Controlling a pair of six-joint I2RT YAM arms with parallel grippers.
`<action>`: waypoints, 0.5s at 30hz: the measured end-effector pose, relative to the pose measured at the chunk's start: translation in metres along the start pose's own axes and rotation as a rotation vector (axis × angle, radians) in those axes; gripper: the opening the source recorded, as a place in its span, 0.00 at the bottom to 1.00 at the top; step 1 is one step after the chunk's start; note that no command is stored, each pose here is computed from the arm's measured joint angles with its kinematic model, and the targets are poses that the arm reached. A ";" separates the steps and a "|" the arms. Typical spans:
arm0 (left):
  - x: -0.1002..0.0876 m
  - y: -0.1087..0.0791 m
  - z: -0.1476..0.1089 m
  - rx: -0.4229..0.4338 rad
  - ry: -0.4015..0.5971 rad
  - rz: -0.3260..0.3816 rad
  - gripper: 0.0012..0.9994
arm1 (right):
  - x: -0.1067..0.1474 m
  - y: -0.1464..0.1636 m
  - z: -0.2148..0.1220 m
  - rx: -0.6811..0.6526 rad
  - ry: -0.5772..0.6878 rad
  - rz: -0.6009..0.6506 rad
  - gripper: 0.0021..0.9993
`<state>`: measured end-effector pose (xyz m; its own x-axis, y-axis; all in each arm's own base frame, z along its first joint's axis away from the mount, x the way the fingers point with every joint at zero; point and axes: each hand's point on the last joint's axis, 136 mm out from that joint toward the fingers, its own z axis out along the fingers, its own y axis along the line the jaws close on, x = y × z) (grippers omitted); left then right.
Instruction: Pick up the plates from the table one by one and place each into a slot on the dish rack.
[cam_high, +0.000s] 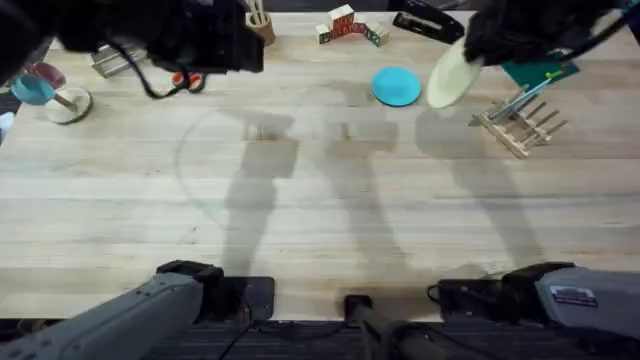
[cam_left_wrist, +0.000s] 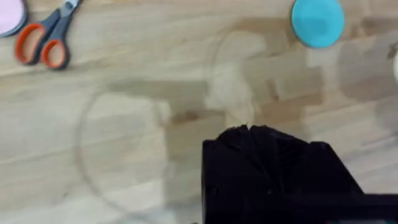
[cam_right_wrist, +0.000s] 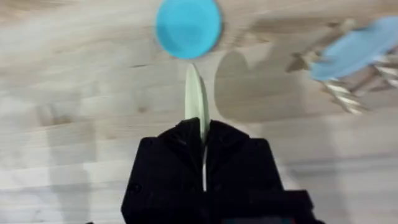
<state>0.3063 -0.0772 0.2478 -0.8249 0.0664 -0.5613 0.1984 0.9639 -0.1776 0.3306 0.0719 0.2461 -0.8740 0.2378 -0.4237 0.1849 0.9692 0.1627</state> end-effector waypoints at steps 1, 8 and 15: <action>0.005 -0.002 -0.005 -0.013 0.005 0.012 0.04 | 0.000 -0.005 -0.006 0.026 0.001 -0.002 0.03; 0.024 -0.008 -0.027 -0.074 0.015 0.079 0.07 | 0.000 -0.035 -0.042 0.183 -0.016 0.021 0.03; 0.023 -0.004 -0.030 -0.119 0.000 0.099 0.95 | -0.001 -0.057 -0.063 0.293 -0.051 0.098 0.03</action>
<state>0.2704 -0.0722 0.2603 -0.8045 0.1630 -0.5712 0.2148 0.9764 -0.0240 0.2928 0.0125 0.2939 -0.8231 0.3271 -0.4642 0.3955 0.9168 -0.0552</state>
